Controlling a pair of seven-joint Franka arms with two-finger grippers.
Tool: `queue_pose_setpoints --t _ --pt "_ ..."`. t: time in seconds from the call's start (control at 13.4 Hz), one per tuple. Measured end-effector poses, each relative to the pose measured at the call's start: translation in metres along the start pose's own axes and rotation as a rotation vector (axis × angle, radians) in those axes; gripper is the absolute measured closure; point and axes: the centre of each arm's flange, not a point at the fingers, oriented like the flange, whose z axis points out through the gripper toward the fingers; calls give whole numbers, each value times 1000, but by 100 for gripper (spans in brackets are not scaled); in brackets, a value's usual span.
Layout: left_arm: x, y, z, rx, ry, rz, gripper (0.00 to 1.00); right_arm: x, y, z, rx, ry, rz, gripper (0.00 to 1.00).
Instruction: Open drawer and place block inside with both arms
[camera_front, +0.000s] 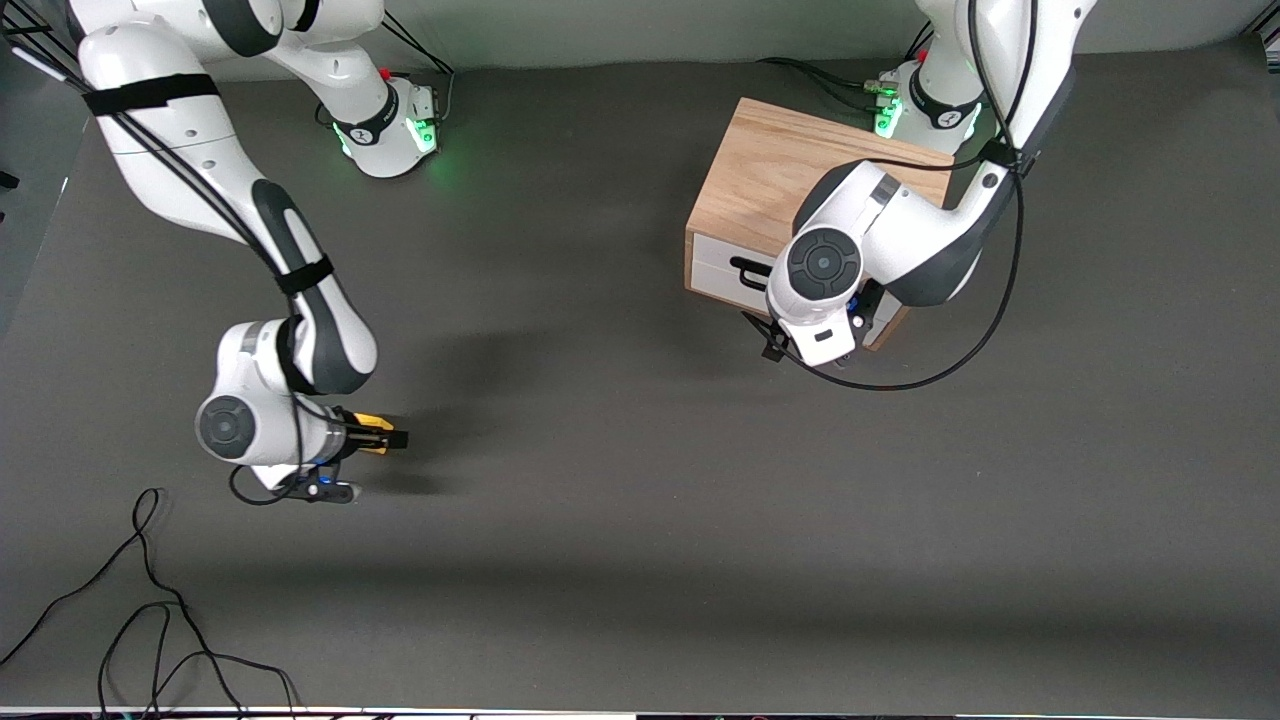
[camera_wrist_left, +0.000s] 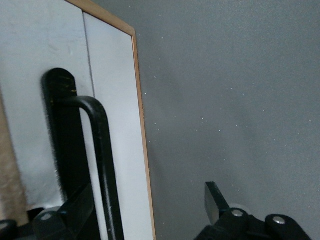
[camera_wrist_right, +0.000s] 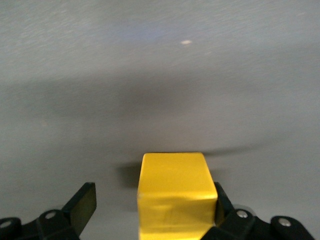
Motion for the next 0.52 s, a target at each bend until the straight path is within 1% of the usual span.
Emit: queue_pose_setpoints --t 0.15,0.52 --pt "0 1 4 3 -1 1 0 -1 -3 4 -4 -5 -3 0" --pt "1 5 2 -23 -4 0 0 4 12 7 -6 3 21 0"
